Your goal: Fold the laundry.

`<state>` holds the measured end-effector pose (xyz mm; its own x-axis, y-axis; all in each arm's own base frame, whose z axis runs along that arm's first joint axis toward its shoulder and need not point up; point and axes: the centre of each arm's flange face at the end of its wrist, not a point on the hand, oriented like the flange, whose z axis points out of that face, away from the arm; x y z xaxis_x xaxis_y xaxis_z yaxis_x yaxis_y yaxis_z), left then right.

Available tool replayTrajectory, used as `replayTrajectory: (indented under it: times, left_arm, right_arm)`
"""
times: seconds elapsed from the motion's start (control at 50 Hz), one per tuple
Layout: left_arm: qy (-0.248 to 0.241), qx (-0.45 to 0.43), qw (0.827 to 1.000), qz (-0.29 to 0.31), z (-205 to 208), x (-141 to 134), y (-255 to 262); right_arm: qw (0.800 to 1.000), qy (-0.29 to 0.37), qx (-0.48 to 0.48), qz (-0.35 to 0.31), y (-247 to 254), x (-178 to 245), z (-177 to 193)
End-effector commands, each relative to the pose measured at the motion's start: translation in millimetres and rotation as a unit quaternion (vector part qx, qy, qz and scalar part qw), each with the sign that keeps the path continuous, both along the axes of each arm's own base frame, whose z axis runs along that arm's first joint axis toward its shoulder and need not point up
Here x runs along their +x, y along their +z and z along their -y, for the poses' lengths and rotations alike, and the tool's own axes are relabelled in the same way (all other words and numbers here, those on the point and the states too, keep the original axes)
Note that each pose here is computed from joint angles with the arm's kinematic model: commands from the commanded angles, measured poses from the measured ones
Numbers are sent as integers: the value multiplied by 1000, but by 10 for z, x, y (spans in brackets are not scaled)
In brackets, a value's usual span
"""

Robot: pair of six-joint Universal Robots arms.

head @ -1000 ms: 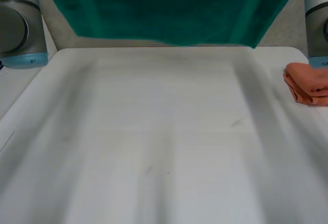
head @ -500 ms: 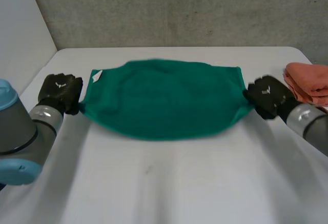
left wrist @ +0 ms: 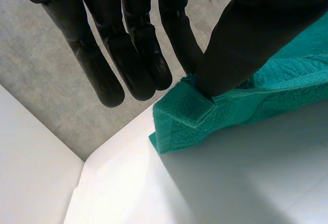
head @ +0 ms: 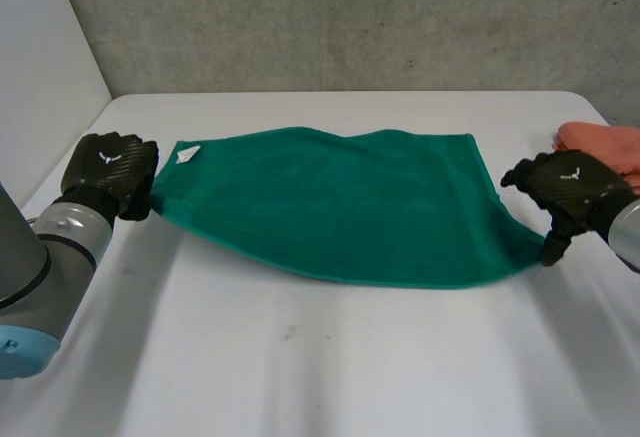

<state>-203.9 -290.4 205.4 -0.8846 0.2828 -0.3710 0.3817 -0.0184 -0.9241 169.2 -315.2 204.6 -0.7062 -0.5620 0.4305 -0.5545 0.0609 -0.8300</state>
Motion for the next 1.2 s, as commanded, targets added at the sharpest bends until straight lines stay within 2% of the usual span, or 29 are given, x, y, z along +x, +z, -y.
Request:
replayTrajectory:
  times: [0.02,0.12,0.26,0.38,0.48,0.62,0.68,0.76,0.96,1.2]
  left_arm:
    - [-3,1,1000,-1,-8,-12,-5]
    - [1,-1,1000,0,9,3,6]
    - [1,-4,1000,-2,-20,8,101]
    - [0,-18,999,-33,-47,-2,353]
    - [-8,-34,997,-68,-103,-44,658]
    - [-38,-58,993,-99,-257,-190,1030]
    - [-51,-63,991,-103,-309,-268,1110]
    - [-61,-67,990,-111,-352,-327,1193]
    - [-71,-75,985,-137,-408,-378,1349]
    - [-72,-79,981,-161,-473,-339,1456]
  right_arm:
    - [1000,20,9,-22,59,285,-15]
    - [996,37,25,-72,-129,371,-73]
    - [996,24,64,-56,-345,334,-221]
    - [994,-18,103,20,-513,275,-273]
    - [982,-54,137,115,-470,336,-355]
    - [957,-27,174,232,-372,814,-712]
    - [948,-16,160,273,-293,992,-838]
    - [944,-19,138,299,-268,1169,-941]
    - [948,-39,103,298,-487,1624,-1019]
    - [951,-96,85,280,-806,1671,-723]
